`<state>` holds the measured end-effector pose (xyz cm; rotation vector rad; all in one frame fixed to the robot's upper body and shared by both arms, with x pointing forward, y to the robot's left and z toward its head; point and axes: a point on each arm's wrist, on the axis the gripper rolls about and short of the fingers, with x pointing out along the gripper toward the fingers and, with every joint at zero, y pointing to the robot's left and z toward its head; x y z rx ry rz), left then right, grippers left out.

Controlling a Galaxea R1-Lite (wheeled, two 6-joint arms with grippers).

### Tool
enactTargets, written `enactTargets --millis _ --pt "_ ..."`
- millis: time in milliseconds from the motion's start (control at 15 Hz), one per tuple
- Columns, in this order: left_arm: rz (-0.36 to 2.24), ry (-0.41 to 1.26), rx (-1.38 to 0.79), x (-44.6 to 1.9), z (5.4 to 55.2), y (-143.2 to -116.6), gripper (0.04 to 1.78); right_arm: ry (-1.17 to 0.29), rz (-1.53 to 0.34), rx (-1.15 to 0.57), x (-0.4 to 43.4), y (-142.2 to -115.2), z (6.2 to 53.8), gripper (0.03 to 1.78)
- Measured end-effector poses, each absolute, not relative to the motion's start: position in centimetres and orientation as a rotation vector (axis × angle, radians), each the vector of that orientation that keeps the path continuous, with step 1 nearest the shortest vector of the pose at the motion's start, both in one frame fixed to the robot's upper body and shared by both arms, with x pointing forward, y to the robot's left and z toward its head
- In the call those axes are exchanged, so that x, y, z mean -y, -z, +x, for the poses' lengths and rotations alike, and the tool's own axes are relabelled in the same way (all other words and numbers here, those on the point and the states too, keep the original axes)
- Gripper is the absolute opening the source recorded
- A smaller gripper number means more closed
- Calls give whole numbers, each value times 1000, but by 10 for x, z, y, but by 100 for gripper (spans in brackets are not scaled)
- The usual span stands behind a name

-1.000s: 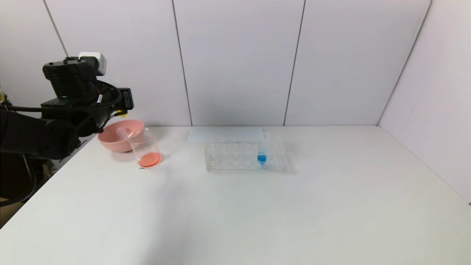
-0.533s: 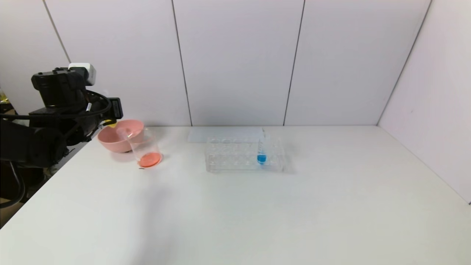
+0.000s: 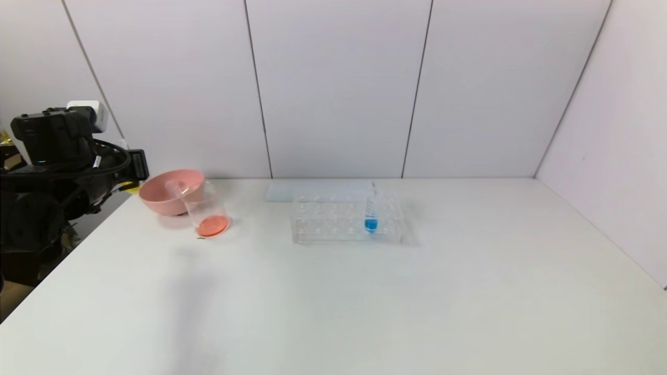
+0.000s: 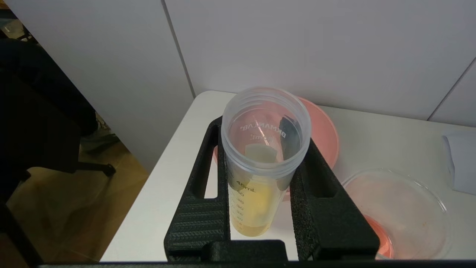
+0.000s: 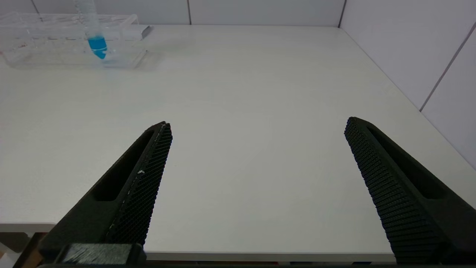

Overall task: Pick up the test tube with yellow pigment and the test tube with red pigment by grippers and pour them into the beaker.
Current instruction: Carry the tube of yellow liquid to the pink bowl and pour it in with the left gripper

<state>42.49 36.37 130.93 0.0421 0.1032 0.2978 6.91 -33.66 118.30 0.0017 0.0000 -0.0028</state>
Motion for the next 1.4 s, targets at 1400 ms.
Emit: enactTargets --millis 1400 --pt "174 28 -266 -387 426 -1297 47 3 2 0 337 -1183 69 170"
